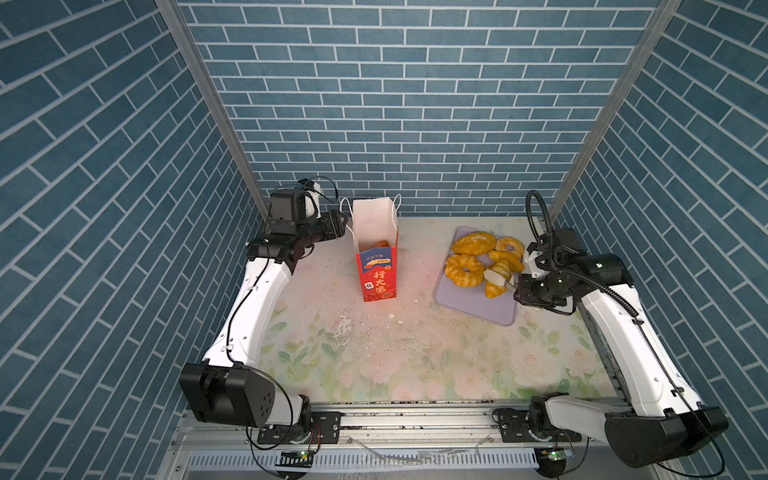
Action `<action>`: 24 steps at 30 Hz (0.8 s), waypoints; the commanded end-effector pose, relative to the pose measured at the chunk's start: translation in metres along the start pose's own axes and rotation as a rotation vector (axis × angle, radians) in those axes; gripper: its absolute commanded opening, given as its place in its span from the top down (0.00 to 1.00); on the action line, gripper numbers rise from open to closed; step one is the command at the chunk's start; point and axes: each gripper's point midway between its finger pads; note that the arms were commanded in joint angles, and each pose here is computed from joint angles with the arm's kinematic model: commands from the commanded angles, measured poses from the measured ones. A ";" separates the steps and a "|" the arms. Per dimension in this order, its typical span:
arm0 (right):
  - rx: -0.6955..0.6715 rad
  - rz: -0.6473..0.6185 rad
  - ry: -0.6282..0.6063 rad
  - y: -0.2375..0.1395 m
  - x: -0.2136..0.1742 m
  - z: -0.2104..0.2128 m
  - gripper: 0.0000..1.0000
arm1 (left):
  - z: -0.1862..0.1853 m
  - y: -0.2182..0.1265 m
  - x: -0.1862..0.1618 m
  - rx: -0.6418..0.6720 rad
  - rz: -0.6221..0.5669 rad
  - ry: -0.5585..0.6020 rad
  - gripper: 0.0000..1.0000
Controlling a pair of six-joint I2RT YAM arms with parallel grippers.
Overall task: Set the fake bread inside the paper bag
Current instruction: 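Close the tongs on the croissant and lift it toward the bag, then carry the croissant with the right gripper's tongs over the bag opening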
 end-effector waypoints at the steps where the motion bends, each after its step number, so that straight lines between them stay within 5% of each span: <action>1: 0.053 -0.120 -0.064 -0.028 0.017 0.012 0.81 | -0.011 -0.006 0.008 -0.023 -0.023 0.018 0.36; 12: 0.154 -0.365 -0.160 -0.068 0.083 0.040 0.84 | -0.006 -0.007 0.007 -0.001 -0.032 0.021 0.36; 24: 0.184 -0.590 -0.480 -0.099 0.186 0.114 0.83 | -0.004 -0.002 -0.002 0.006 -0.016 0.023 0.36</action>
Point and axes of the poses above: each gripper's point midway between its finger pads, its own y axis out along the fingers, its own z axis along the line the jaws close on, x = y × z, and after that the axes turned 14 degrees about -y, right-handed
